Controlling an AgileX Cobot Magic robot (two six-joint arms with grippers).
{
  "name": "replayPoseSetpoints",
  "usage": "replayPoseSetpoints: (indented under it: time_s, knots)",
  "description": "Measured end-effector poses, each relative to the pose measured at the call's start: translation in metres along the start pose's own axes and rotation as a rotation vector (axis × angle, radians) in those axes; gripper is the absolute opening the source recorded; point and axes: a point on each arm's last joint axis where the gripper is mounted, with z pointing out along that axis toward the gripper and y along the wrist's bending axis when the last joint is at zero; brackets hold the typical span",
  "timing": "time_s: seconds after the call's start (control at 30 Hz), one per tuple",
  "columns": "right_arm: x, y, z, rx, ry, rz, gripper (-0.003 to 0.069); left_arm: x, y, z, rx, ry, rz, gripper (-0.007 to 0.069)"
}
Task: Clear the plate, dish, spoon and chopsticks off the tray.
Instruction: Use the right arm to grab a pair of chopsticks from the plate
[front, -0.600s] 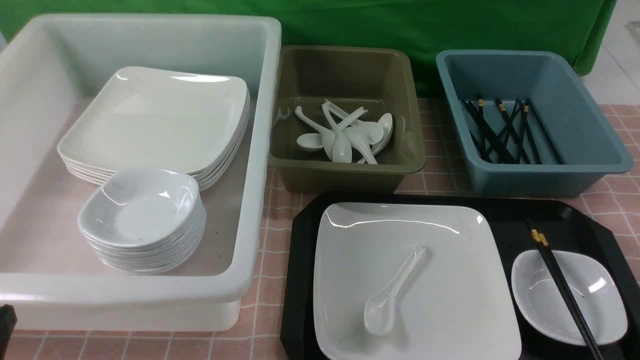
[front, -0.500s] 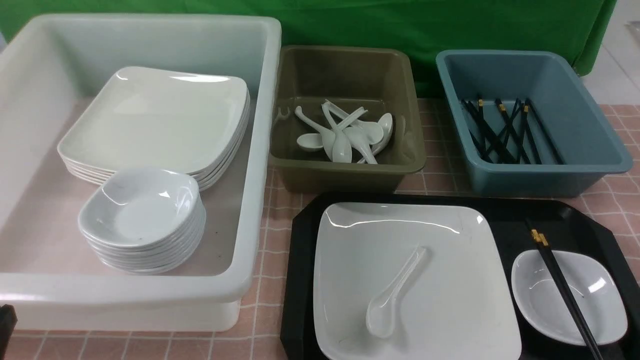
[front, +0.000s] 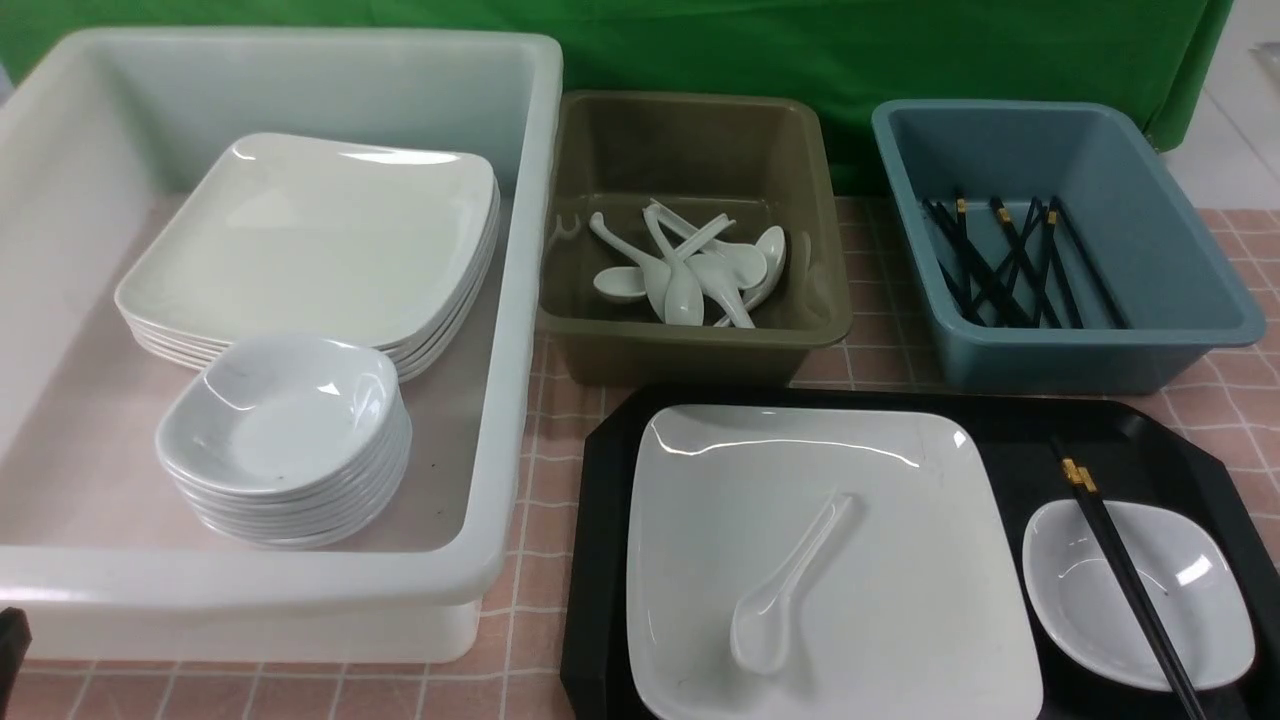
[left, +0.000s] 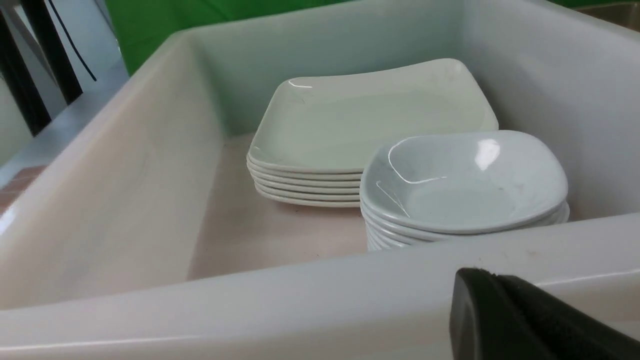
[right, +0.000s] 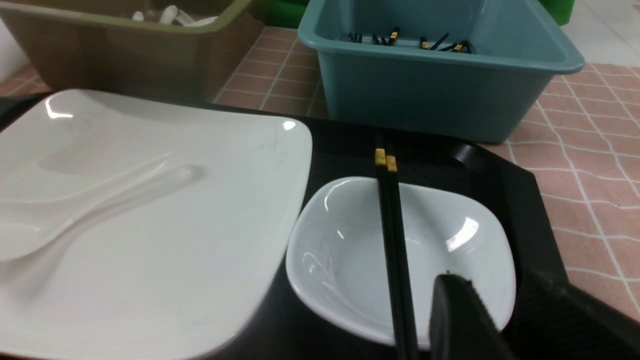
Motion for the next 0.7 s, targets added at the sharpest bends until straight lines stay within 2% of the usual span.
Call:
replayPoseSetpoints:
  time_s: [0.07,0.13,0.17,0.2,0.23,0.5,0.57,0.63,0.67,0.7]
  knots:
    - [0.000,0.000,0.000,0.000,0.000,0.000,0.0241,-0.003,0.000,0.000,-0.001,-0.030,-0.044,0.0021]
    - [0.000,0.000,0.000,0.000,0.000,0.000,0.0241,-0.012,0.001,-0.001,0.009,-0.132,-0.313,0.0021]
    - [0.000,0.000,0.000,0.000,0.000,0.000,0.0241,-0.013,0.001,-0.001,0.008,-0.141,-0.313,0.0021]
    - [0.000,0.000,0.000,0.000,0.000,0.000,0.0241,-0.018,0.004,-0.002,0.010,-0.209,-0.478,0.0021]
    - [0.000,0.000,0.000,0.000,0.000,0.000,0.0241,-0.022,0.005,-0.003,0.007,-0.250,-0.531,0.0021]
    - [-0.002,0.000,0.000,0.001,-0.030,0.029,0.0241,-0.043,0.018,-0.013,-0.015,-0.553,-0.723,0.0021]
    - [-0.005,0.000,0.001,-0.010,-0.080,0.170,0.0241,-0.053,0.022,-0.020,0.007,-0.697,-0.767,0.0021]
    - [-0.012,0.000,0.000,-0.025,-0.156,0.378,0.0241,-0.066,0.024,-0.029,0.043,-0.808,-0.788,0.0021]
    - [-0.013,-0.001,0.000,-0.021,-0.165,0.385,0.0241,-0.066,0.024,-0.029,0.046,-0.808,-0.790,0.0021]
    - [-0.020,-0.002,-0.002,-0.039,-0.241,0.555,0.0241,-0.086,0.025,-0.037,0.083,-0.851,-0.802,0.0021]
